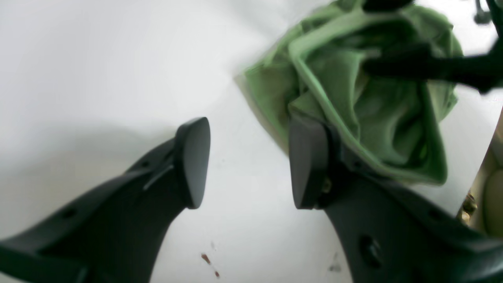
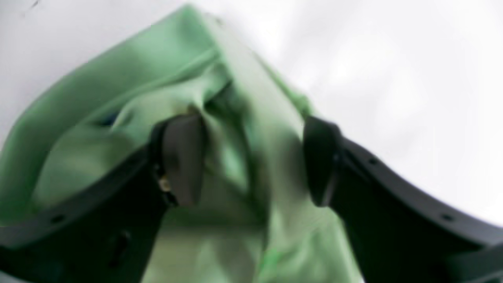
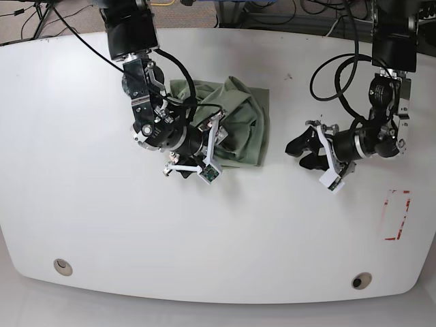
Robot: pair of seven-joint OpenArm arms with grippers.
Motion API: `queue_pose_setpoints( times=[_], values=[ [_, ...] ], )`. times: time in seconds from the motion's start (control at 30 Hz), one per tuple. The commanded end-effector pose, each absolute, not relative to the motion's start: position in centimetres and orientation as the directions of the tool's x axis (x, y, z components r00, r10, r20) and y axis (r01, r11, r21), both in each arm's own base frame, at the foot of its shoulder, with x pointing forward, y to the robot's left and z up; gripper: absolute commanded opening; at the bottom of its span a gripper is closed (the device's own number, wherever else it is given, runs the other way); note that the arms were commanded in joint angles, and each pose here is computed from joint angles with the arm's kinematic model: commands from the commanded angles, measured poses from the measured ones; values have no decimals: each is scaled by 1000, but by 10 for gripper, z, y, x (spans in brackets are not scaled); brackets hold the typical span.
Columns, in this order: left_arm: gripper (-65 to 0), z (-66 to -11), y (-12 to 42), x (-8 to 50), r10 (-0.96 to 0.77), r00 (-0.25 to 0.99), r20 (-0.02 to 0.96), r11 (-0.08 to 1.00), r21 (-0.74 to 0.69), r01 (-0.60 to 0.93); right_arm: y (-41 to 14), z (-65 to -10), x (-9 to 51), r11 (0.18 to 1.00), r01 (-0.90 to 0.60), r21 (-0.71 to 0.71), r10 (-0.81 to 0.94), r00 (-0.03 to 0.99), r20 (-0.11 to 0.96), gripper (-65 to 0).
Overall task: Layout the t-shirt on the table in an organized manner, then fold the t-shirt properly
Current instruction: 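Press and tuck the bunched shirt with the right gripper, then grasp the shirt with both grippers and flip it over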
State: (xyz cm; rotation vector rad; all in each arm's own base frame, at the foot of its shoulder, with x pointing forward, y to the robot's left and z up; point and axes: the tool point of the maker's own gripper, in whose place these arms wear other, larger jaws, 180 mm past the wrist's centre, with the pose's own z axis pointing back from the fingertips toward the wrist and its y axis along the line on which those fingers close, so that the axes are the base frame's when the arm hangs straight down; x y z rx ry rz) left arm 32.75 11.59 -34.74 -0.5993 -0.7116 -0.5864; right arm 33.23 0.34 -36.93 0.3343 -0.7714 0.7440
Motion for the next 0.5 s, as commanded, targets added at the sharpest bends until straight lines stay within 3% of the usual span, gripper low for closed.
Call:
queue_pose_setpoints(
  times=[0.0,0.07,0.37,0.47],
  values=[
    [-343,-332,117,336,-266,580,770,677,-279,681,9,-357,349,702,-712,19,437,451,778,-325],
    [-343,-337,117,330,-265,592,761,678,-290,676,9,-361,352,706,-708,29,427,458,780,-361],
    [-343,-349,117,319,-266,618,740,678,-313,666,11,-358,359,713,-701,32,413,456,789,-636],
    [-343,-351,115,315,-266,624,735,674,-320,665,14,-352,363,709,-704,29,408,444,797,-647]
  ],
)
